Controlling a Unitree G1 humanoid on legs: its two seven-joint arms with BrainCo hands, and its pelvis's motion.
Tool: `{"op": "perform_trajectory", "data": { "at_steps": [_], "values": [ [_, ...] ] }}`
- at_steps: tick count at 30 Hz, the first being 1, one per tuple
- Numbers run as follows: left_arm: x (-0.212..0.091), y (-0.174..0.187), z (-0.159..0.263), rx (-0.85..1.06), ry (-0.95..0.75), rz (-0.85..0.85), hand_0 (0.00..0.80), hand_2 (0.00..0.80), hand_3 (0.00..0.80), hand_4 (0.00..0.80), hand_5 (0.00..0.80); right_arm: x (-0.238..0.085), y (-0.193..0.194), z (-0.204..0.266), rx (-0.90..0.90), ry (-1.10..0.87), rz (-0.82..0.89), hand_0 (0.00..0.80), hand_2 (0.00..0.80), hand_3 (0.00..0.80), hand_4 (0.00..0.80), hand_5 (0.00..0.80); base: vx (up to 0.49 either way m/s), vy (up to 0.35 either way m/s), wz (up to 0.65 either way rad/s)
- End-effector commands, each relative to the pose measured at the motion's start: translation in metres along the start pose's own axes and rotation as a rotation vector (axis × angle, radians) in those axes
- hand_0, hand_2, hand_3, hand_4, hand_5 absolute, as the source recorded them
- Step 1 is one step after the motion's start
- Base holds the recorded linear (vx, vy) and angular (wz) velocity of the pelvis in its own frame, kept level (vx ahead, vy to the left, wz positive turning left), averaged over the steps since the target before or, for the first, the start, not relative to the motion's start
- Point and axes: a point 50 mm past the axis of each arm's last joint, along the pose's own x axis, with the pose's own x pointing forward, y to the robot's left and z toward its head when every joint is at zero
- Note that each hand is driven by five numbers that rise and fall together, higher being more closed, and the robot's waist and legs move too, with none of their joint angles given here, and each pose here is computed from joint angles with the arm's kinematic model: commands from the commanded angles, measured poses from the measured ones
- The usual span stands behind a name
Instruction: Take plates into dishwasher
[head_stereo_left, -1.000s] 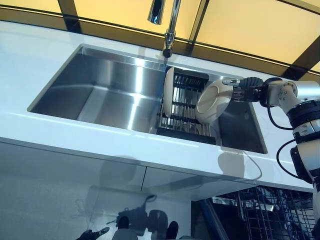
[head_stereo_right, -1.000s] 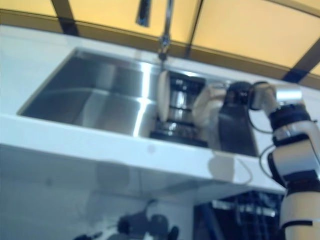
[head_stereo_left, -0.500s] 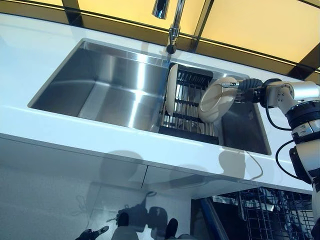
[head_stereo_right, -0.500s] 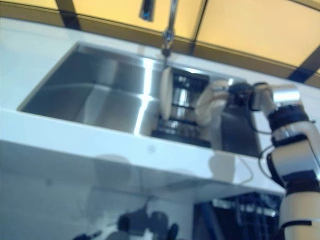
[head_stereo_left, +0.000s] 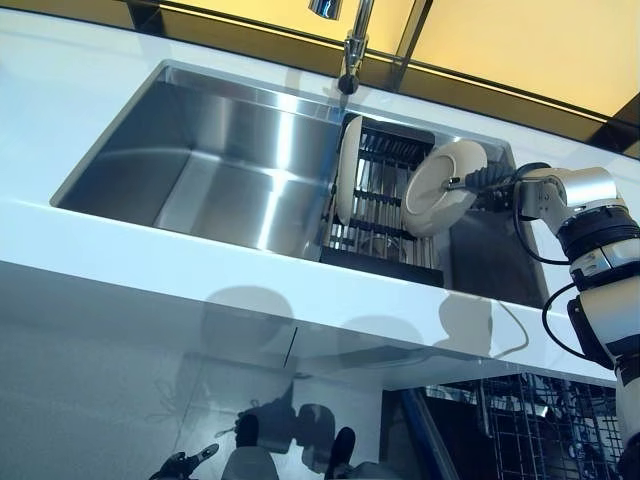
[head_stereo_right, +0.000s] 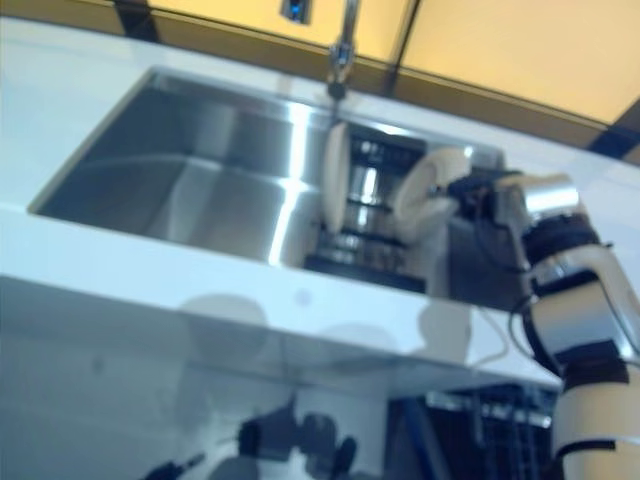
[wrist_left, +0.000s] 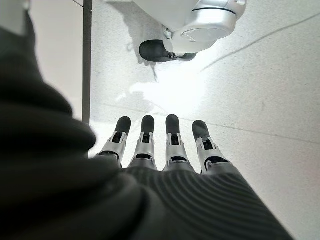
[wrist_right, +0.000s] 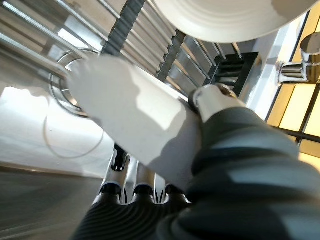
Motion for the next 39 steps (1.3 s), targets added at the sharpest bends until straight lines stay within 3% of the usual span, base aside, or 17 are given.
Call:
{"op": "perform_trajectory", "data": {
  "at_steps": [1,30,39],
  "values": [
    [0.0,-0.004,0.005,0.028,-0.024,0.0,0.0,0.0,0.0,0.0,0.0,-0.018,-0.02,0.038,-0.119,-0.149,-0.146,0.8,0.8,0.8,0.8,0.8,-0.022,0.001,0.08],
    [0.0,0.001,-0.003,0.086,-0.015,0.014,0.0,0.0,0.0,0.0,0.0,-0.071,-0.046,0.105,-0.101,-0.476,-0.306,0.8,0.8,0.8,0.8,0.8,0.007,-0.004,-0.03],
    [0.0,0.009,-0.006,0.145,0.005,0.026,0.0,0.0,0.0,0.0,0.0,-0.085,-0.069,0.1,-0.186,-0.406,-0.346,0.8,0.8,0.8,0.8,0.8,0.05,-0.04,-0.12]
  ]
}}
